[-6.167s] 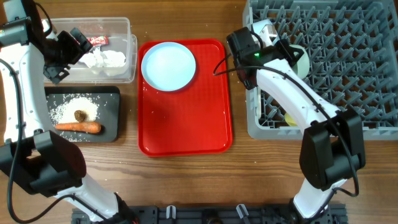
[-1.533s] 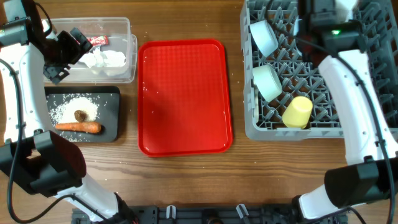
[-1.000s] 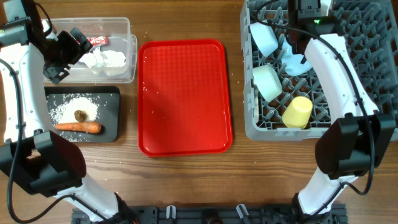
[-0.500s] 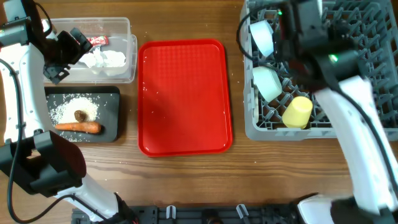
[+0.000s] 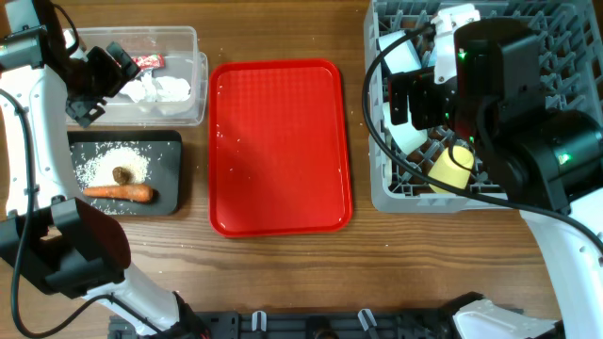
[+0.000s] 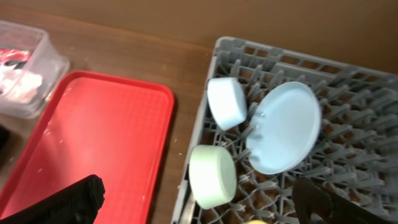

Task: Sort waste into correct bins and load items into the dishwasher rack

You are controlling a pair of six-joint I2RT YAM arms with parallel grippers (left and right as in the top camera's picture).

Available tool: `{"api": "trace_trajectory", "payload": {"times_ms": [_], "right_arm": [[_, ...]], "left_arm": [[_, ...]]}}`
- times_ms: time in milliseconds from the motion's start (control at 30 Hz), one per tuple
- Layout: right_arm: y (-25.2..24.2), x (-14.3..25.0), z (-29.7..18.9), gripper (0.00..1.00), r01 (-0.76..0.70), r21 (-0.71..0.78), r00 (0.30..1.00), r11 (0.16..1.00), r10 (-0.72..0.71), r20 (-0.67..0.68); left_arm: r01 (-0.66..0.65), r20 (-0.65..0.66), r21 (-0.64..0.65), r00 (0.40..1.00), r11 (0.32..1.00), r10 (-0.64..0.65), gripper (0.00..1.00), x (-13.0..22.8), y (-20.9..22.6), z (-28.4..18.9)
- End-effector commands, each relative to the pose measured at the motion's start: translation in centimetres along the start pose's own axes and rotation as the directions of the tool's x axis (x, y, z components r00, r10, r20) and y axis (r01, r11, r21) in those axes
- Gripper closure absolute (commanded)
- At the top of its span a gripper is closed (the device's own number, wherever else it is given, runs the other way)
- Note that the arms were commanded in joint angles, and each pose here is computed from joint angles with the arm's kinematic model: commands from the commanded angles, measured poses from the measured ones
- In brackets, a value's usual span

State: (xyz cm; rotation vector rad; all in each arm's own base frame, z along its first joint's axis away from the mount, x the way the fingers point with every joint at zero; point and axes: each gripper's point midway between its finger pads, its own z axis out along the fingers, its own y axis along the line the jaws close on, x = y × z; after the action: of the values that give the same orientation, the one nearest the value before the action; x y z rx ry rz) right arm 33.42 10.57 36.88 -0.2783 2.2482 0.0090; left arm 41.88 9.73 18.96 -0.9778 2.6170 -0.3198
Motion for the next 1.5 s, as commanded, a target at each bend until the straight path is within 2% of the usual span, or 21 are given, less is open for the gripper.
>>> {"api": "trace_trajectory", "payload": {"times_ms": [0, 200, 333, 533, 667, 733, 933, 1100, 1267, 1467], "right_arm": [[-1.5, -1.5, -1.8, 0.00, -0.036, 0.066, 0.996, 0.997, 0.030, 0.084], [-4.0, -1.8, -3.2, 0.00, -0.095, 0.119, 0.983, 0.988, 0.074, 0.171], [-4.8, -0.9, -4.1, 0.00, -0.063, 0.065, 0.963, 0.996, 0.043, 0.267], [-5.3, 4.5, -2.4, 0.00, -0.098, 0.068, 0.893, 0.993, 0.057, 0.446], [-3.7, 9.2, -0.6, 0.00, -0.072, -0.009, 0.833, 0.997, 0.065, 0.549], [-3.4, 12.8, 0.6, 0.00, -0.069, -0.010, 0.823, 0.998, 0.062, 0.564], [-3.1, 18.5, 2.4, 0.00, -0.077, -0.004, 0.799, 0.997, 0.064, 0.598], [-1.3, 20.0, 2.7, 0.00, -0.018, -0.077, 0.761, 0.997, 0.064, 0.645], [0.1, 21.7, 4.4, 0.00, 0.042, -0.124, 0.786, 0.991, 0.044, 0.617], [0.3, 21.3, 4.3, 0.00, 0.066, -0.111, 0.750, 0.992, 0.024, 0.661]], "left_arm": [[0.002, 0.044, 0.014, 0.999, 1.000, -0.002, 0.00, -0.6, -0.4, -1.6], [0.001, 0.045, 0.014, 0.999, 1.000, -0.002, 0.00, -0.6, -0.4, -1.6], [0.002, 0.045, 0.014, 0.999, 1.000, -0.002, 0.00, -0.6, -0.4, -1.6], [0.002, 0.045, 0.014, 0.999, 1.000, -0.002, 0.00, -0.6, -0.4, -1.6], [0.002, 0.045, 0.014, 0.999, 1.000, -0.002, 0.00, -0.6, -0.4, -1.6], [0.002, 0.045, 0.014, 0.999, 1.000, -0.002, 0.00, -0.6, -0.4, -1.6], [0.002, 0.045, 0.014, 0.999, 1.000, -0.002, 0.00, -0.6, -0.4, -1.6], [0.002, 0.045, 0.014, 0.999, 1.000, -0.002, 0.00, -0.6, -0.4, -1.6], [0.001, 0.045, 0.014, 0.999, 1.000, -0.002, 0.00, -0.6, -0.4, -1.6], [0.002, 0.045, 0.014, 0.999, 1.000, -0.002, 0.00, -0.6, -0.4, -1.6]]}}
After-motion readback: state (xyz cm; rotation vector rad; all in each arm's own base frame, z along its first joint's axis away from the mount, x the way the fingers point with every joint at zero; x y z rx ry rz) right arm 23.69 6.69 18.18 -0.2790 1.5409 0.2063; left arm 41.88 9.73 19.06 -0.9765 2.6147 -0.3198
